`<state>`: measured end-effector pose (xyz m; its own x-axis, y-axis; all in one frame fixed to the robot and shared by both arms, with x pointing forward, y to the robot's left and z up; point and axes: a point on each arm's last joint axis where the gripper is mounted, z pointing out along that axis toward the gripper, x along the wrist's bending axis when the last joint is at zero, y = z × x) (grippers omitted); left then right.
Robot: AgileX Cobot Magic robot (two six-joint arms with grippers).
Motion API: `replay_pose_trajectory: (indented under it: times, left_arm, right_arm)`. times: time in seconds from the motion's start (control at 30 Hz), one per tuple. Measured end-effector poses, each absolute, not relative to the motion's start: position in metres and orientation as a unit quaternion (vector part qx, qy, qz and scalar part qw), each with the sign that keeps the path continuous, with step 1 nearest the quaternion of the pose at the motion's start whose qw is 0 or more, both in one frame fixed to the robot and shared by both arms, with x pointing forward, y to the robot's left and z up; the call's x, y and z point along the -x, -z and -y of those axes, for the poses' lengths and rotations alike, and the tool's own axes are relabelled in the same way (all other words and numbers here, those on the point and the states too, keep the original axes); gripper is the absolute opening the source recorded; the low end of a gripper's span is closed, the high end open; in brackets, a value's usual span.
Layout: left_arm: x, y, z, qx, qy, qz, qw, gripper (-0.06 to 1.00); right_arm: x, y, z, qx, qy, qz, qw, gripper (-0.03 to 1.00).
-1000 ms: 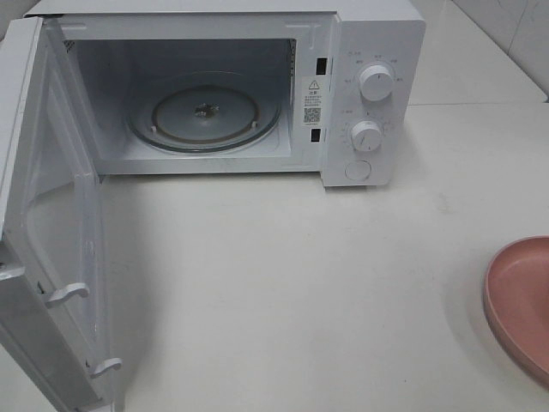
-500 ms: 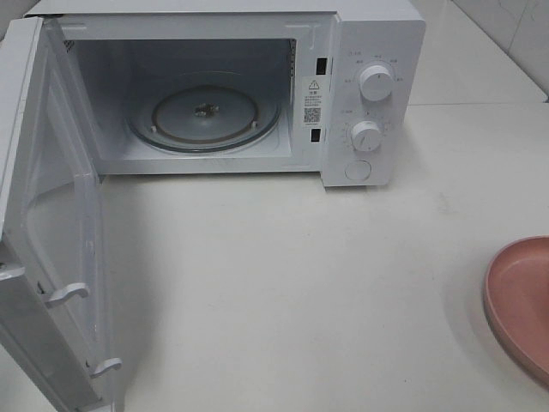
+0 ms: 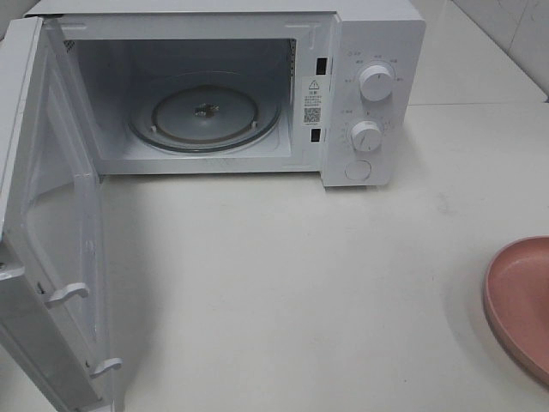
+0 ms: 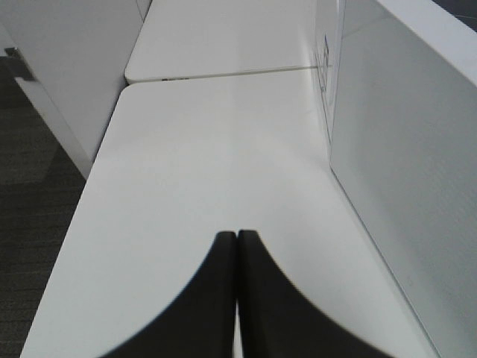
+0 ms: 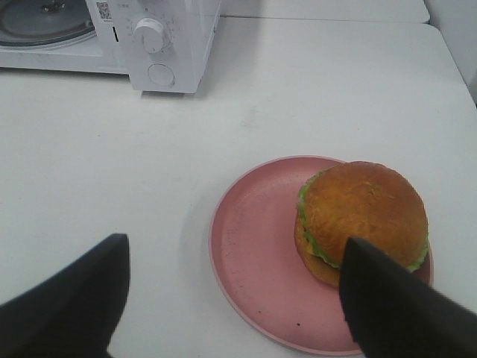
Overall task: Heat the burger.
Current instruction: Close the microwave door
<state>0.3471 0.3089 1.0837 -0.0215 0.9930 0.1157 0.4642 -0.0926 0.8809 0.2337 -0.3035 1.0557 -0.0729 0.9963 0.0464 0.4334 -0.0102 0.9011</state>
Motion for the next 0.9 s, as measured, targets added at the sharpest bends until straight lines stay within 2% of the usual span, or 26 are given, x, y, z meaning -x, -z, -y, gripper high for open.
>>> replay_pose_trajectory:
  times: [0.2, 0.23, 0.3, 0.33, 0.43, 0.63, 0.9]
  left_arm:
    - [-0.383, -1.062, -0.308, -0.619, -0.409, -0.579, 0.338, 0.00]
    - [-0.390, -1.045, -0.308, -0.619, -0.407, -0.578, 0.343, 0.00]
    - [-0.393, -1.036, -0.308, -0.618, -0.407, -0.577, 0.346, 0.00]
    - [-0.395, -1.017, -0.307, -0.618, -0.405, -0.576, 0.351, 0.00]
    - [-0.399, -0.997, -0.305, -0.610, -0.412, -0.568, 0.368, 0.00]
    - [-0.406, -0.978, -0.292, -0.622, -0.421, -0.514, 0.415, 0.00]
    - [-0.424, -0.958, -0.265, -0.677, -0.349, -0.457, 0.460, 0.00]
  right_arm:
    - [-0.234, -1.056, 0.304, -0.585, -0.404, -0.611, 0.349, 0.75]
    - [-0.234, -1.056, 0.304, -0.585, -0.404, -0.611, 0.349, 0.75]
    - [-0.234, -1.056, 0.304, -0.585, -0.404, -0.611, 0.349, 0.75]
    - [-0.234, -1.056, 0.304, -0.585, -0.404, -0.611, 0.349, 0.75]
    - [-0.234, -1.056, 0.304, -0.585, -0.404, -0.611, 0.349, 0.75]
    - [-0.234, -1.056, 0.304, -0.585, -0.404, -0.611, 0.349, 0.75]
    - [-0.234, -1.056, 0.304, -0.585, -0.404, -0.611, 0.349, 0.75]
